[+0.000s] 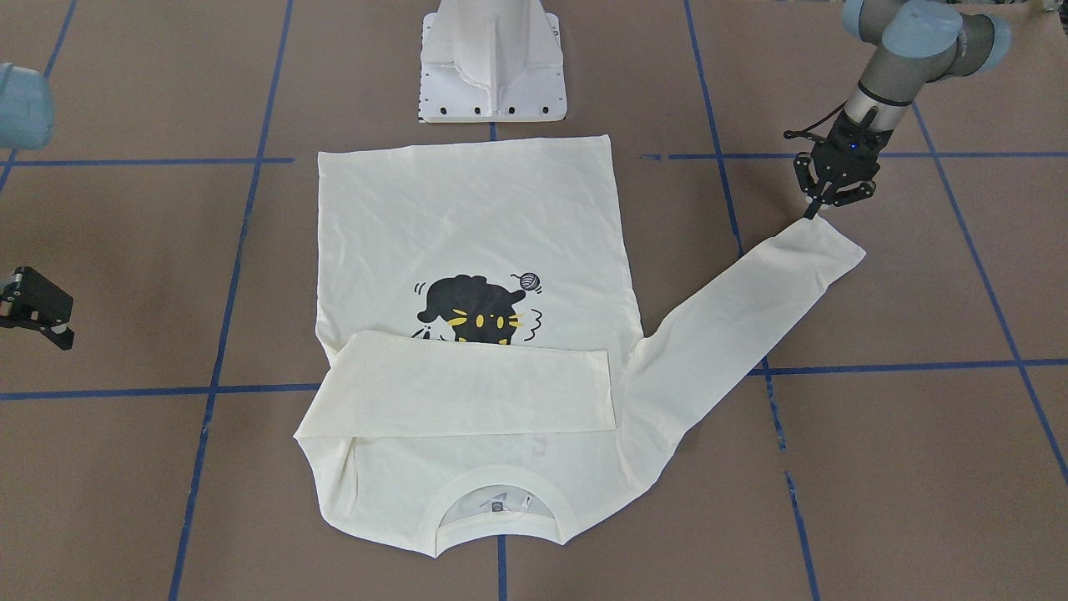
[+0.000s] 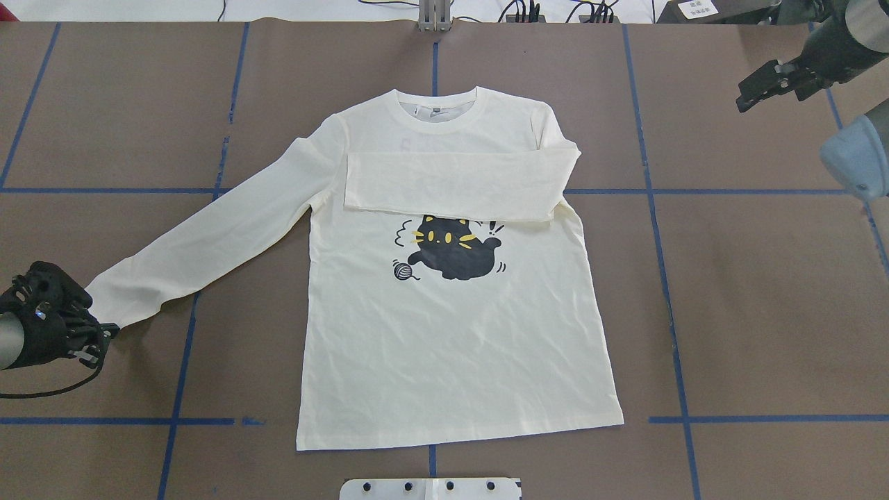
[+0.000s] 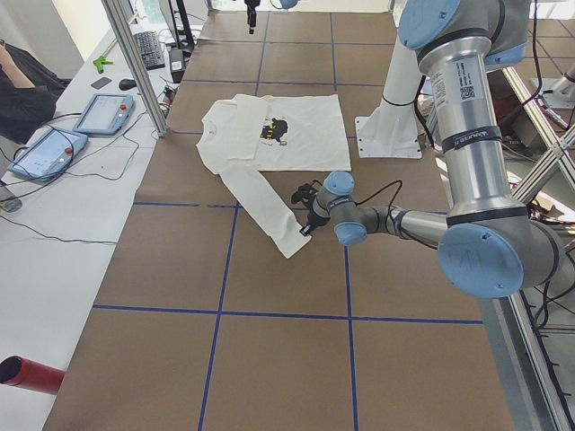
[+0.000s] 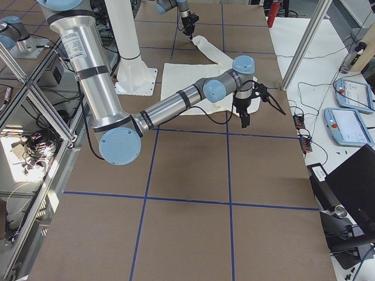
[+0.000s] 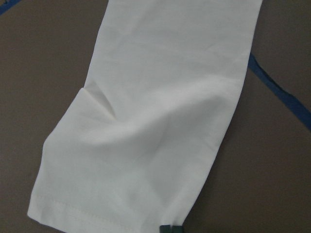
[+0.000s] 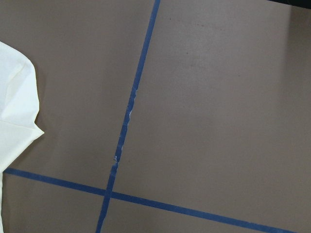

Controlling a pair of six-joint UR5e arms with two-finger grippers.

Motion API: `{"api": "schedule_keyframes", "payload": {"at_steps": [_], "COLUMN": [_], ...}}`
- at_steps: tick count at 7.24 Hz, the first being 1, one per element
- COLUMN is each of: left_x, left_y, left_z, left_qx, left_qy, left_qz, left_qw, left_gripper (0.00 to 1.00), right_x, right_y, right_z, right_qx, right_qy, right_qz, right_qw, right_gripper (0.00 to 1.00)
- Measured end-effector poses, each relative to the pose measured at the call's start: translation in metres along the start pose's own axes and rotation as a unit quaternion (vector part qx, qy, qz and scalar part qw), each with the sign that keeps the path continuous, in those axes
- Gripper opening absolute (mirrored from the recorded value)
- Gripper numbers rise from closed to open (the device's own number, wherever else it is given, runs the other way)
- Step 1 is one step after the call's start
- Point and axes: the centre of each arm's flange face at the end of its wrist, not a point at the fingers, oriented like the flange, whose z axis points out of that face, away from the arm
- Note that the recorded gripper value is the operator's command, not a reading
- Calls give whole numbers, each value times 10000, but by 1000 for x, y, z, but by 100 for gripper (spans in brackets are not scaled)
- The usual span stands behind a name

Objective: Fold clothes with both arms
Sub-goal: 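Fold the held sleeve across the chest with the left gripper and lay it down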

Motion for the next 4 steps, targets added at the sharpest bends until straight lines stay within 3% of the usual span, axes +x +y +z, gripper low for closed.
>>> {"api": "schedule_keyframes", "payload": {"at_steps": [2, 4], "left_x": [17, 19], "left_y": [-41, -105], "left_z": [-28, -45], "left_qx": [424, 987], "left_qy": [288, 336], "left_qz": [-186, -485], "left_qw": [9985, 9934], "left_gripper": [0, 0], "right_x": [0, 3], "right_y": [0, 2], "right_z": [1, 3], "right_qx": [-7, -29], "right_qy": [2, 14], "right_qz": [3, 19], "right_qw": [10000, 10000], "right_gripper": [100, 100]}}
